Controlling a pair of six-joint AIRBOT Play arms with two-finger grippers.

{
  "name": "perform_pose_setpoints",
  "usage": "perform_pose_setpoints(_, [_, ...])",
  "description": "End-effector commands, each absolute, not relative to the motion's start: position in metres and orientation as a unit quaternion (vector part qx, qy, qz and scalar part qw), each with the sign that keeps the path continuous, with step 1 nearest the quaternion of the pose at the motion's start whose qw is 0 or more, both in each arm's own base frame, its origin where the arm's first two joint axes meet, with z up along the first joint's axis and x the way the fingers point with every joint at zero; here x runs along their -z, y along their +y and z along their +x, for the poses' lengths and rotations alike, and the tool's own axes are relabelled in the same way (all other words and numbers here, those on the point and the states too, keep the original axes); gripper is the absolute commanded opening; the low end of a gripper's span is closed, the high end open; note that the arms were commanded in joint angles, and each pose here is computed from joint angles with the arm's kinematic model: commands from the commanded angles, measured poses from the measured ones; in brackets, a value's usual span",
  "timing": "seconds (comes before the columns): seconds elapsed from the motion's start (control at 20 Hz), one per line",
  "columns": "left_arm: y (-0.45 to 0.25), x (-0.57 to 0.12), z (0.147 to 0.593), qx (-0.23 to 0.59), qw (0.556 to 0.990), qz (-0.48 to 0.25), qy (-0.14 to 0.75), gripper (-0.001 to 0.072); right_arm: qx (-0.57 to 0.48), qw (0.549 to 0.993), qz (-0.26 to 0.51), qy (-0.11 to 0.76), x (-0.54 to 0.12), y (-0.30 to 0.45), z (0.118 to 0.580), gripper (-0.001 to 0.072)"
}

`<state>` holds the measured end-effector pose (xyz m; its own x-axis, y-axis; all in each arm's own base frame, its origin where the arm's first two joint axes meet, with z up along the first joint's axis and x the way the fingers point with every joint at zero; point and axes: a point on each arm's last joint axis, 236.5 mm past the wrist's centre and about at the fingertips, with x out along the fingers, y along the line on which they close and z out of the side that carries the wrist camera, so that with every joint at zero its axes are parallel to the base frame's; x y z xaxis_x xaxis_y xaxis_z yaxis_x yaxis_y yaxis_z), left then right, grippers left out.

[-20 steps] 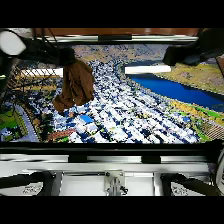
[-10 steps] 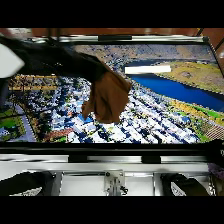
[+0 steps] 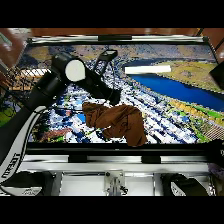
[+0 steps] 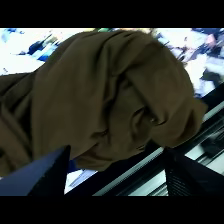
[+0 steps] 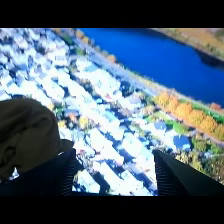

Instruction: Fold the shirts.

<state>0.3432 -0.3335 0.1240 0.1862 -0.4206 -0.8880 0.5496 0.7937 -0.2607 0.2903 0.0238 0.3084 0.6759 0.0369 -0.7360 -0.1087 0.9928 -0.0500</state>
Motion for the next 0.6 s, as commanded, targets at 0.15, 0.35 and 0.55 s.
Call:
perform_pose_setpoints(0.15, [-0.192, -0.076, 0.344, 0.177, 0.742, 0.052, 0.644, 0.0720, -0.056, 0.827, -0.076, 0.555, -0.163, 0.026, 0.293, 0.0592])
perform_pose_setpoints(0.35, [-0.189, -0.005, 0.319, 0.176, 0.711, -0.057, 0.678, 0.0720, -0.108, 0.804, -0.032, 0.584, -0.105, 0.058, 0.292, 0.0592])
perform_pose_setpoints(0.55, [-0.201, 0.044, 0.331, 0.161, 0.718, -0.128, 0.665, 0.0714, -0.144, 0.798, 0.020, 0.585, -0.089, 0.088, 0.308, 0.0592])
